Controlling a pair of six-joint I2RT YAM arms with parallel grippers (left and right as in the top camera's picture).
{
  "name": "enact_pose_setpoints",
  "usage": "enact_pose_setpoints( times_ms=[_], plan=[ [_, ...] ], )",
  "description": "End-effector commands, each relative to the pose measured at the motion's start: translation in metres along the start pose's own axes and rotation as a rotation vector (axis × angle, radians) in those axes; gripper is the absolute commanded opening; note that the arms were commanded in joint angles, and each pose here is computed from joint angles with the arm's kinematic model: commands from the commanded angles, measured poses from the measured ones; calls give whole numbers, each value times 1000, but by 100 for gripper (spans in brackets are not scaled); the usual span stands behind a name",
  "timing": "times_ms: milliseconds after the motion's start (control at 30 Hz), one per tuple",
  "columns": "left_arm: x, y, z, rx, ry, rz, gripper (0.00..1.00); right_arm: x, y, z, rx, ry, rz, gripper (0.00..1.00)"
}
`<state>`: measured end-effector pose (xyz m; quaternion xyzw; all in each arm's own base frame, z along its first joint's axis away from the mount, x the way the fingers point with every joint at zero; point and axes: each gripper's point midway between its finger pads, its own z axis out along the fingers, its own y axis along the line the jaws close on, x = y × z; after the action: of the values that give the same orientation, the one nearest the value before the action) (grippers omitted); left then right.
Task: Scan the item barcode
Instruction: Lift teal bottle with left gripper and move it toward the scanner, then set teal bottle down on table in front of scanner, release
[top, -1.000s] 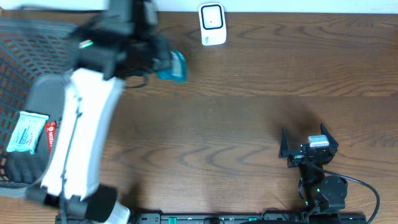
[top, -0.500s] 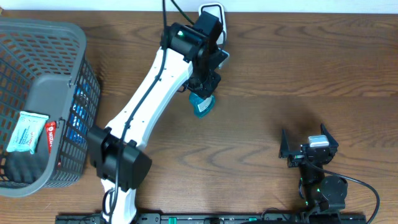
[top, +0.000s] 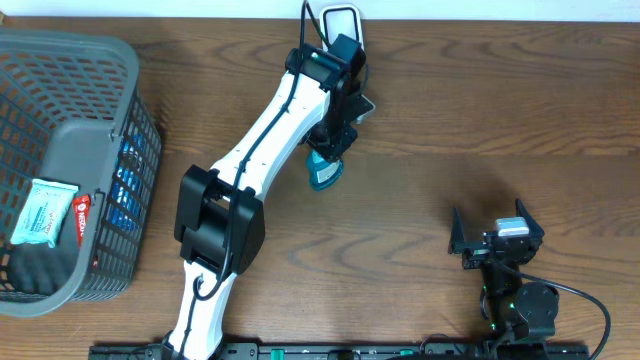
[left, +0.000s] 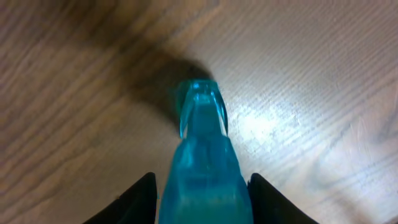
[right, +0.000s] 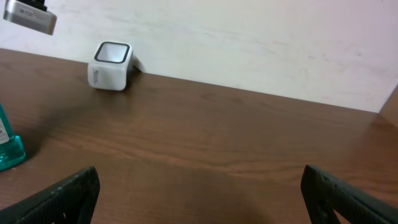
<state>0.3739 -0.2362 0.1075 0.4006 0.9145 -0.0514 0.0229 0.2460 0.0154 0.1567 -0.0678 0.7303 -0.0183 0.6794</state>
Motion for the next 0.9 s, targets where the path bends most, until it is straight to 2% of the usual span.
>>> enact_pose_setpoints(
  times_ms=[0,67,100,133,233,500,567,767,867],
  plan=[
    [-3,2,-3,-15,-15,27,56,0,-2,0,9,-1,8,99],
    [-3,2,-3,-15,-15,27,68,0,-2,0,9,-1,8,99],
    [-3,2,-3,-15,-15,27,70,0,-2,0,9,-1,8,99],
    [-3,2,-4,-16,-15,27,78,0,-2,0,9,-1,8,99],
    [-1,5,-6,-35,-10,22,85,0,-2,0,9,-1,8,99],
    [2,6,-38,-86,-58,-3,89,0,-2,0,9,-1,8,99],
    [4,2,-54,-94,-90,-12,93,0,-2,0,9,-1,8,99],
    [18,-29,-128,-88,-241,9,96,0,-2,0,8,0,8,99],
    [38,-22,-178,-191,-345,-102,96,0,-2,0,9,-1,8,99]
  ],
)
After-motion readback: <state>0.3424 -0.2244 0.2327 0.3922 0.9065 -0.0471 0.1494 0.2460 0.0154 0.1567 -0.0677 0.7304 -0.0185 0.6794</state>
